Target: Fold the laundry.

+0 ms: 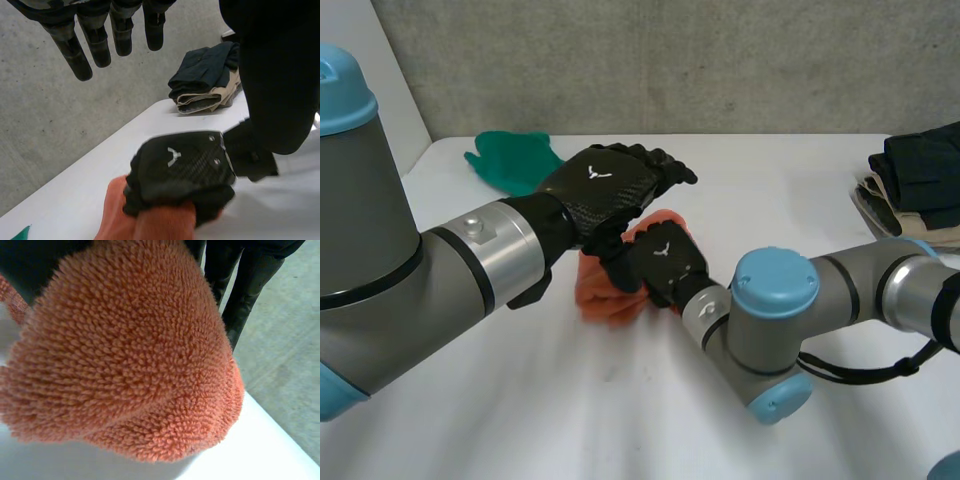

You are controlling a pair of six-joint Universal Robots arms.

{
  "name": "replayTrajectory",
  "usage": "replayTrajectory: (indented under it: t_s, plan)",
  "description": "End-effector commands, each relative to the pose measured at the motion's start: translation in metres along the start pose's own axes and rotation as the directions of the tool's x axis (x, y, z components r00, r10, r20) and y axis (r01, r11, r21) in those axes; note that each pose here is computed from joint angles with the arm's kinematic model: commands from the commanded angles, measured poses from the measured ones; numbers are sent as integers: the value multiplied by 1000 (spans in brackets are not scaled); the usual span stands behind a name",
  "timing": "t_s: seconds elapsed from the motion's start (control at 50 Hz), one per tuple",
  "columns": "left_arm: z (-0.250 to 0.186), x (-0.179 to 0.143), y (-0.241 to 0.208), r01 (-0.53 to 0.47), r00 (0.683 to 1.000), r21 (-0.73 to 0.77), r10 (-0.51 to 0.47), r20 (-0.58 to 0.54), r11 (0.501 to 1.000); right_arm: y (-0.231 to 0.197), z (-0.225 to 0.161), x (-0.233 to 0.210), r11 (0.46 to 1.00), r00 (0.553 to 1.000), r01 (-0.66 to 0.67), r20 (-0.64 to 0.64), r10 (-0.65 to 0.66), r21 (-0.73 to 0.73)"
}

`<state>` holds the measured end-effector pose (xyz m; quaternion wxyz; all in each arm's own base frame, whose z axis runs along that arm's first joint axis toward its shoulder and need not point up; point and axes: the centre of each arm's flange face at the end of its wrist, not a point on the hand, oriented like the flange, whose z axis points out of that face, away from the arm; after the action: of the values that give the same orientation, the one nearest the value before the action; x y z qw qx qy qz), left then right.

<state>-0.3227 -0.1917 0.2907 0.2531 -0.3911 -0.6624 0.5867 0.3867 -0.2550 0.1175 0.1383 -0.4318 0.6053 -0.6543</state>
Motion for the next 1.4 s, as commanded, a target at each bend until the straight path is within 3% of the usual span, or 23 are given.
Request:
replayTrajectory:
  t_s: [0.02, 0.2, 0.3, 0.44, 0.62, 0.74, 0.86, 1.04, 1.4]
  plan:
    - [-2, -3, -4, 1, 1000, 14, -1, 14, 1000, 1, 13, 60, 1000, 991, 18, -130, -16, 18]
    - [-7, -11, -12, 22, 999, 38, -23, 39, 999, -25, 30, 163, 970, 953, 165, -283, -110, 180]
    - [-8, -14, -13, 35, 998, 42, -37, 46, 999, -58, 28, 230, 905, 922, 281, -353, -162, 319]
    - [-7, -16, -12, 39, 998, 38, -41, 53, 999, -74, 5, 332, 855, 884, 331, -449, -131, 400]
    - [-7, -17, -11, 39, 998, 37, -41, 53, 999, -32, -35, 427, 823, 840, 429, -500, -212, 371]
    - [-5, -16, -7, 41, 998, 32, -43, 51, 999, 21, -52, 455, 857, 875, 351, -458, -156, 377]
    - [-4, -16, -3, 44, 998, 24, -46, 51, 999, 73, -74, 478, 881, 868, 312, -484, -111, 357]
    - [-4, -16, -4, 43, 998, 27, -45, 52, 999, 157, -105, 477, 946, 885, 186, -464, -44, 264]
    - [-1, -16, 0, 48, 998, 16, -48, 50, 999, 198, -116, 453, 970, 908, 87, -418, 16, 227]
